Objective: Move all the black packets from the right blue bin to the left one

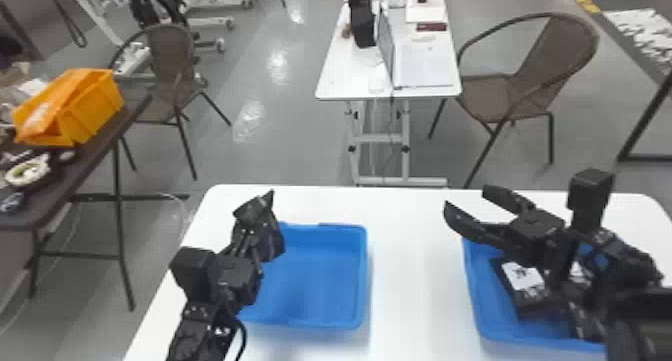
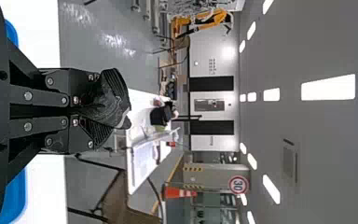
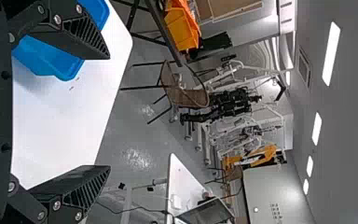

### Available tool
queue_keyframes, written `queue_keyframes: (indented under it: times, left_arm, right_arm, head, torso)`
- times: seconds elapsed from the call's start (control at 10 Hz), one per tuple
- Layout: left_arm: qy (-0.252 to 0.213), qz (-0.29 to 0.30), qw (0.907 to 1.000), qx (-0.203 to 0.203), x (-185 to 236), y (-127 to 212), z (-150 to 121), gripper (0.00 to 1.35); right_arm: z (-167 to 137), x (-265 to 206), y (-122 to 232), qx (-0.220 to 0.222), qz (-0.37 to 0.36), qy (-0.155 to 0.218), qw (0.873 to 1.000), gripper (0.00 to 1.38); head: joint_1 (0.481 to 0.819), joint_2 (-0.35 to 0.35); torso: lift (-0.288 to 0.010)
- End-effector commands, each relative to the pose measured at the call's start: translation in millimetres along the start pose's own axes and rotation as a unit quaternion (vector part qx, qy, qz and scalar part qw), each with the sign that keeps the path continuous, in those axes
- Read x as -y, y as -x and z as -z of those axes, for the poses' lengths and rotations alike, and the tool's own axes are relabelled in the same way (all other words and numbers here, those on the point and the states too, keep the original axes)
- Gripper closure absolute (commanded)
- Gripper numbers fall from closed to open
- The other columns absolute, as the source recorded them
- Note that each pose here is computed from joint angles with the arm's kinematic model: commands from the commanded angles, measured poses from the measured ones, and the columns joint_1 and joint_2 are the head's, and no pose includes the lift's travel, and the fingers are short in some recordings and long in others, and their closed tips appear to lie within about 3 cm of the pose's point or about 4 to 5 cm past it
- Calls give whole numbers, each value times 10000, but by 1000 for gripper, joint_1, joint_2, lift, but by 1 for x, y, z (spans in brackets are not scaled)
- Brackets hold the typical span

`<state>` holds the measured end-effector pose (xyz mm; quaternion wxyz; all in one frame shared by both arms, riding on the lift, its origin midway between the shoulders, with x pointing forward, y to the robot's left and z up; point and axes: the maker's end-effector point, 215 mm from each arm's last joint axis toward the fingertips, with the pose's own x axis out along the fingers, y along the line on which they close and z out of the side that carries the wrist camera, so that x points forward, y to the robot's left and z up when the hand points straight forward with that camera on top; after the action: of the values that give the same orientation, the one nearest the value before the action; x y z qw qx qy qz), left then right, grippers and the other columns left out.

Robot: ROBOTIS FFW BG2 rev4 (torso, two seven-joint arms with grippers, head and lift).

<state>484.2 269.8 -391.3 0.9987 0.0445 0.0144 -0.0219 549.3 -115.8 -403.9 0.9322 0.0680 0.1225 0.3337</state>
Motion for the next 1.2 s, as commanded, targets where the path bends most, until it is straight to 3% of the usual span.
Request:
queue_keyframes:
  times: [0.0, 0.1, 0.2, 0.3, 0.4, 0.6, 0.9, 1.1]
  left_arm:
    - [-201, 32, 9996, -188, 2, 5, 28, 1050]
    - [-161, 63, 9996, -218, 6, 5, 34, 522]
    - [-57, 77, 9998, -198, 9, 5, 33, 107]
    - [60, 76, 9999, -92, 10, 4, 27, 75]
    - [73, 65, 9999, 57, 9, 4, 17, 154]
    - [36, -10, 9991, 430, 1, 9, -9, 180]
    - [-5, -177, 9972, 723, -19, 20, -39, 182]
    - [61, -196, 9970, 752, -20, 21, -40, 182]
  right_arm:
    - [12, 4, 5, -121, 66, 54, 9999, 202]
    - [16, 4, 6, -178, 78, 103, 9998, 202]
    - [17, 5, 7, -219, 93, 156, 9996, 200]
    - [19, 6, 9, -271, 115, 188, 9994, 200]
    - [24, 9, 12, -333, 145, 209, 9991, 199]
    - [44, 25, 33, -572, 471, 285, 9968, 202]
    - [101, 74, 104, -865, 1696, 58, 9817, 203]
    - [141, 98, 137, -1097, 2062, -173, 9722, 205]
  head:
    - [695, 163]
    - [695, 163]
    - [695, 161]
    - [695, 157]
    - [695, 152]
    - [695, 145]
    - [695, 99]
    - [695, 58]
  torso:
    - [0]
    - [0]
    - [0]
    - [0]
    - [0]
    - [0]
    - [0]
    - [0]
